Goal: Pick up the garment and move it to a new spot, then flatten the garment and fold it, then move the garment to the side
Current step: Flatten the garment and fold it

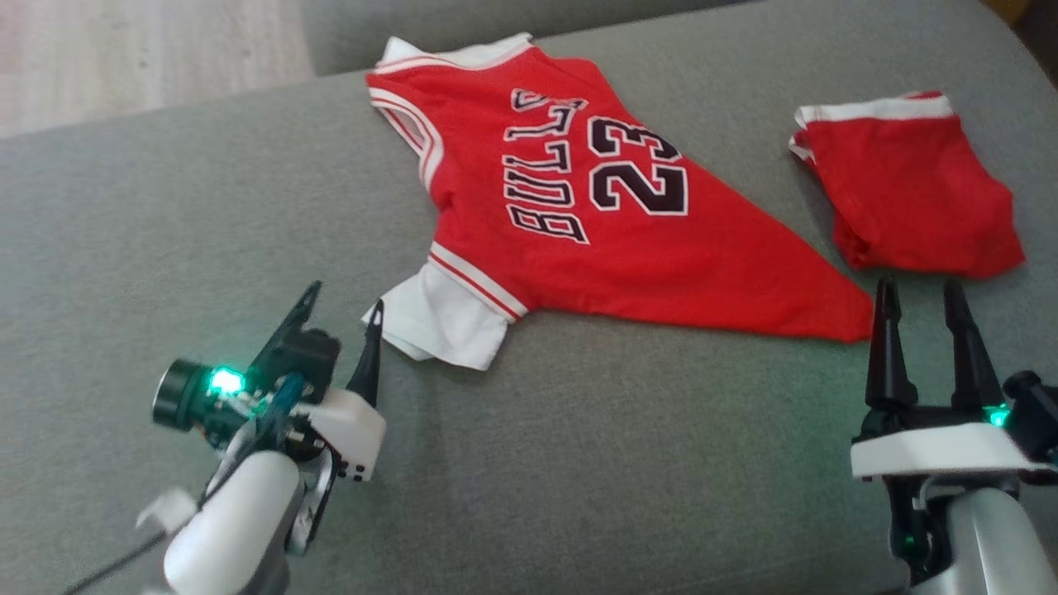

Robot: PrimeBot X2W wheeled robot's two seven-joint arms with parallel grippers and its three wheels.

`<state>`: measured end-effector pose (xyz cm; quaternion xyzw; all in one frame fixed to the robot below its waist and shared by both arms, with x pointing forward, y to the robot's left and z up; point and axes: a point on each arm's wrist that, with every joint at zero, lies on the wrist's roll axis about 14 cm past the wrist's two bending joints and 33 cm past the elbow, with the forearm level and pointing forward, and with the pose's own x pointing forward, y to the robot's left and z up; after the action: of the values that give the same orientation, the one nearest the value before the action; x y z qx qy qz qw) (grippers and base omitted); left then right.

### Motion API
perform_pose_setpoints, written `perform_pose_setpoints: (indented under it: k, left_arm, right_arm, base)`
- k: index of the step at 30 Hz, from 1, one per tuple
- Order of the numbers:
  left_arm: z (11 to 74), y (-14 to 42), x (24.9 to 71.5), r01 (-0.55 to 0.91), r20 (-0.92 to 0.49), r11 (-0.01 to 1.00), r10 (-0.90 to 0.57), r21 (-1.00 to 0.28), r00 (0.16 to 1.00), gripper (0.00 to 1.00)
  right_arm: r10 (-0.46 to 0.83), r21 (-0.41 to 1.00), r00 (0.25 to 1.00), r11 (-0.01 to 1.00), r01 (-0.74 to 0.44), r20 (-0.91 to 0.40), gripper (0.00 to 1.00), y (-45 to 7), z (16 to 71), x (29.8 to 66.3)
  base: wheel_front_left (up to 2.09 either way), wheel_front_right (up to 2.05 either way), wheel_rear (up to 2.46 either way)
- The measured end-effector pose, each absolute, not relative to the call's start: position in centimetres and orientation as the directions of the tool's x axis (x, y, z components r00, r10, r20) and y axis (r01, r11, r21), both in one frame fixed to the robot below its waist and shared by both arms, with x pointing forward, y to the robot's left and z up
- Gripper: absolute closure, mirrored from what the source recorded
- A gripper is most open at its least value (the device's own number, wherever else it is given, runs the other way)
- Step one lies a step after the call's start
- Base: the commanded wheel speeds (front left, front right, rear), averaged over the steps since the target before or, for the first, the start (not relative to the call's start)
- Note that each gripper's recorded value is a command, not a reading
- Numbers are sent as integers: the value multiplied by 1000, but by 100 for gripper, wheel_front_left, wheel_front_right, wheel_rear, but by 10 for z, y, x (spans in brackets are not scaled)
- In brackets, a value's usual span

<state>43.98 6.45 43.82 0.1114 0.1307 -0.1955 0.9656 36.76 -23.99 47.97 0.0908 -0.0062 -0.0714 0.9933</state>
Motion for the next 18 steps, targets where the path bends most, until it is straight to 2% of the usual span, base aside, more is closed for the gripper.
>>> perform_pose_setpoints:
  k: [8, 17, 18]
  left_arm:
    - [387, 54, 453, 528, -509, 825, -373, 201, 776, 0]
    - [367, 36, 458, 632, -592, 751, -424, 193, 685, 0]
    - [367, 34, 457, 642, -602, 743, -430, 187, 673, 7]
  right_arm:
    - [-172, 183, 985, 968, 173, -18, 0, -250, 474, 371]
    - [-215, 186, 976, 958, 218, -35, 0, -263, 470, 364]
    - [-217, 186, 976, 958, 220, -34, 0, -263, 470, 363]
  base:
    - [0, 0, 0]
    - [0, 0, 0]
    - [0, 0, 0]
